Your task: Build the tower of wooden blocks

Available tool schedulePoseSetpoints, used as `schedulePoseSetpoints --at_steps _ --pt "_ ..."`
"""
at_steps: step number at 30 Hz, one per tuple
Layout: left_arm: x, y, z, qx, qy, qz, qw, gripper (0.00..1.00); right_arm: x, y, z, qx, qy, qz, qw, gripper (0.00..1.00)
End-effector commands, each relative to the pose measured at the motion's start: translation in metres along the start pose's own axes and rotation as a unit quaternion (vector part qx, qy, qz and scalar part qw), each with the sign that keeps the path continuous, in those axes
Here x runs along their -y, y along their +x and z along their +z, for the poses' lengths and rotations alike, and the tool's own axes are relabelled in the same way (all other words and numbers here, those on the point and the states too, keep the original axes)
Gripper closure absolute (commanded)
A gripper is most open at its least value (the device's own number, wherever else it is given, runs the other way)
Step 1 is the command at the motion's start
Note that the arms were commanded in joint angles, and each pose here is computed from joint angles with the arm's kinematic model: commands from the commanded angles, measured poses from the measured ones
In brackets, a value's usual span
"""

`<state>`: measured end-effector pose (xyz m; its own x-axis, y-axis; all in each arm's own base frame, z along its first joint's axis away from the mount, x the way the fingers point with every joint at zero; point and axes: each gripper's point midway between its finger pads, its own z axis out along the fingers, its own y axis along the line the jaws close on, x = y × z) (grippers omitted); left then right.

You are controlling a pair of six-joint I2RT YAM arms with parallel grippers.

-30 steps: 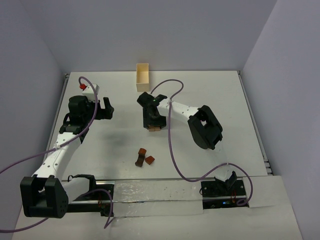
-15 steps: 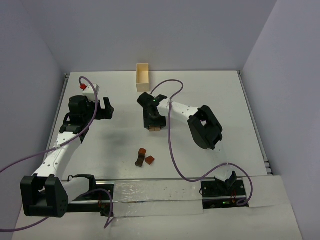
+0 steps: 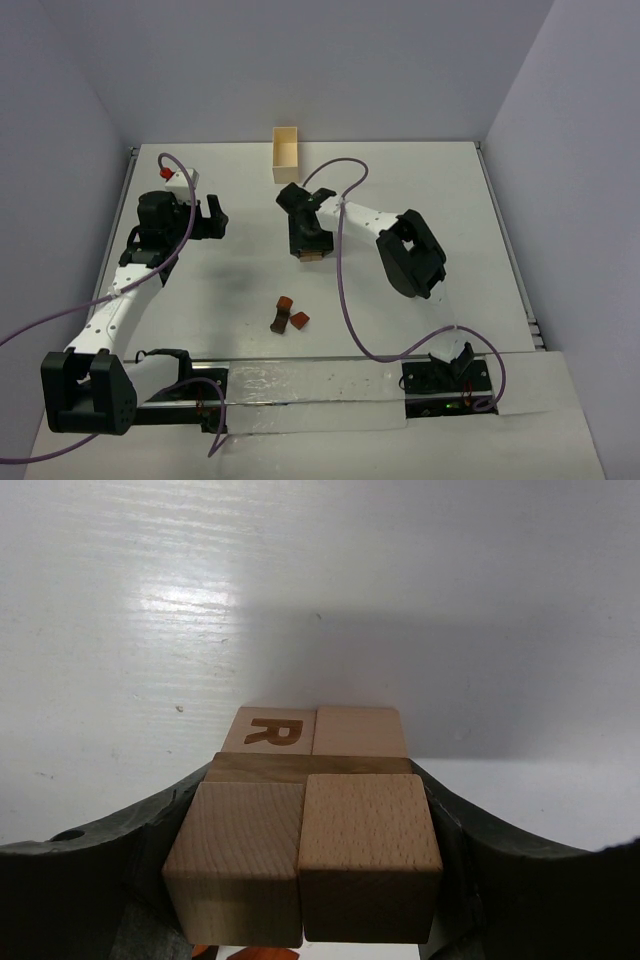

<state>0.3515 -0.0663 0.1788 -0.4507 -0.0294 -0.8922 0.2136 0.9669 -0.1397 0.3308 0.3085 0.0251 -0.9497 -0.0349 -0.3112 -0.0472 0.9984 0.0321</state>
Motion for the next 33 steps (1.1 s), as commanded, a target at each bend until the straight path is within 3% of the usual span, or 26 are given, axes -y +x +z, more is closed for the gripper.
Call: schedulePoseSetpoints --at_steps 1,10,22,29,33 --pt "0.001 -0.024 0.000 0.035 0.006 0.004 0.999 0.01 0.012 -0.024 -0.001 0.023 0.013 0.013 1.000 0.38" --pt "0.001 -0.023 0.001 0.033 0.007 0.004 0.999 0.01 0.014 -0.024 0.003 0.014 0.009 0.016 1.000 0.37" --pt "0.001 -0.023 0.001 0.034 0.008 0.003 0.999 0.01 0.014 -0.021 -0.001 0.011 0.003 0.015 1.000 0.10" --pt "0.001 -0.022 0.001 0.033 0.008 0.002 0.999 0.01 0.013 -0.021 -0.005 0.012 -0.002 0.016 1.000 0.00" --pt "0.001 -0.022 0.001 0.033 0.009 0.002 0.999 0.01 0.012 -0.021 -0.010 0.016 -0.009 0.015 1.000 0.00"
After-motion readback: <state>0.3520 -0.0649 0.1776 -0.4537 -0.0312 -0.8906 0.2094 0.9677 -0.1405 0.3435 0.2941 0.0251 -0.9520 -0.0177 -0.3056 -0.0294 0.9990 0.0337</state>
